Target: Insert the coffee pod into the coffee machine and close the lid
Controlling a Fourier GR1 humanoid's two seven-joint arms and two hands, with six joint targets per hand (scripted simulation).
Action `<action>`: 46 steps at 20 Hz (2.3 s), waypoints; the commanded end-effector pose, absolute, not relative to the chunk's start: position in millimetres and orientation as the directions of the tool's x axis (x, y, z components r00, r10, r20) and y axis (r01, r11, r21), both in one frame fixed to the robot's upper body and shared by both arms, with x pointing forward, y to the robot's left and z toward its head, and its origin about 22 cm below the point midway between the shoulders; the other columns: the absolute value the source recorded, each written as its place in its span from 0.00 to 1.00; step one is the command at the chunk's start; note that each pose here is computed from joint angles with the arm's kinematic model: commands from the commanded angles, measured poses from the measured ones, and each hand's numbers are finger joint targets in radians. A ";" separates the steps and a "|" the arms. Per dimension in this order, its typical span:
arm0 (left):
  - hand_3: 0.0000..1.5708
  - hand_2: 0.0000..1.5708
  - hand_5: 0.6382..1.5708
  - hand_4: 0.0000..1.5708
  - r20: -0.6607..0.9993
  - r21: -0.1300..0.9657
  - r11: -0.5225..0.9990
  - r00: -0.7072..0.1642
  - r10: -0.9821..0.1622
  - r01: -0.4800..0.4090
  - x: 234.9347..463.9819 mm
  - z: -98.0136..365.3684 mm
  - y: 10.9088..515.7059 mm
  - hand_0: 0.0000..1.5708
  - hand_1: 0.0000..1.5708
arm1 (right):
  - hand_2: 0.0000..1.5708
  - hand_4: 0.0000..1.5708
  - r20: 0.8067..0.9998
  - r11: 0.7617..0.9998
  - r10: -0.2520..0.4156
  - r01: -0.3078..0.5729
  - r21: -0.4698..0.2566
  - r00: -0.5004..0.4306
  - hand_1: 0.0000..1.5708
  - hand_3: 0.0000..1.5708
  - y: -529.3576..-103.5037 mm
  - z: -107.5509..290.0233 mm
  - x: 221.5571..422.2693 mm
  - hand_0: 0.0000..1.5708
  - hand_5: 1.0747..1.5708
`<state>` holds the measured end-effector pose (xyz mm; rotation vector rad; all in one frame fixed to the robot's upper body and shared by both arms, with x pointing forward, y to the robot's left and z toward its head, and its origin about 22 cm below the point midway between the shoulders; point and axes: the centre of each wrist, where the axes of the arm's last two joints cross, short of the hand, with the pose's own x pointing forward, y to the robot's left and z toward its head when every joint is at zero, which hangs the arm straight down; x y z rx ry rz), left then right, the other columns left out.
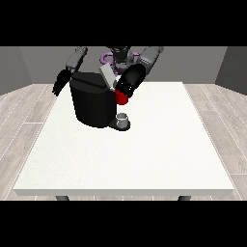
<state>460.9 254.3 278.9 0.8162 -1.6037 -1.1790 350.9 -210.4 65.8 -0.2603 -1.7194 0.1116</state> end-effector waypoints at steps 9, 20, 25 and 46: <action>0.62 0.75 1.00 0.00 0.268 0.930 0.345 -0.408 -0.873 -0.127 456.5 319.4 242.0 0.77 0.77 | 0.00 0.00 0.945 0.964 0.254 0.139 -0.229 -0.206 0.00 0.00 -217.8 78.2 364.0 0.00 1.00; 0.42 0.58 1.00 0.00 0.190 0.955 0.262 -0.388 -0.902 -0.141 457.9 300.7 268.6 0.52 0.52 | 0.00 0.06 0.940 0.959 0.280 0.107 -0.263 -0.195 0.00 0.00 -188.2 83.7 354.1 0.00 1.00; 0.32 0.40 1.00 0.00 0.142 0.954 0.221 -0.343 -0.929 -0.204 457.5 298.8 268.8 0.00 0.00 | 0.00 0.10 0.933 0.956 0.289 0.122 -0.268 -0.215 0.00 0.00 -191.7 87.6 357.5 0.00 1.00; 0.00 0.18 1.00 0.00 0.464 0.885 0.417 -0.324 -0.824 0.207 454.3 156.7 238.2 0.00 0.00 | 0.00 0.00 0.964 0.957 0.217 0.159 -0.241 0.155 0.00 0.00 -256.7 -37.1 295.8 0.00 1.00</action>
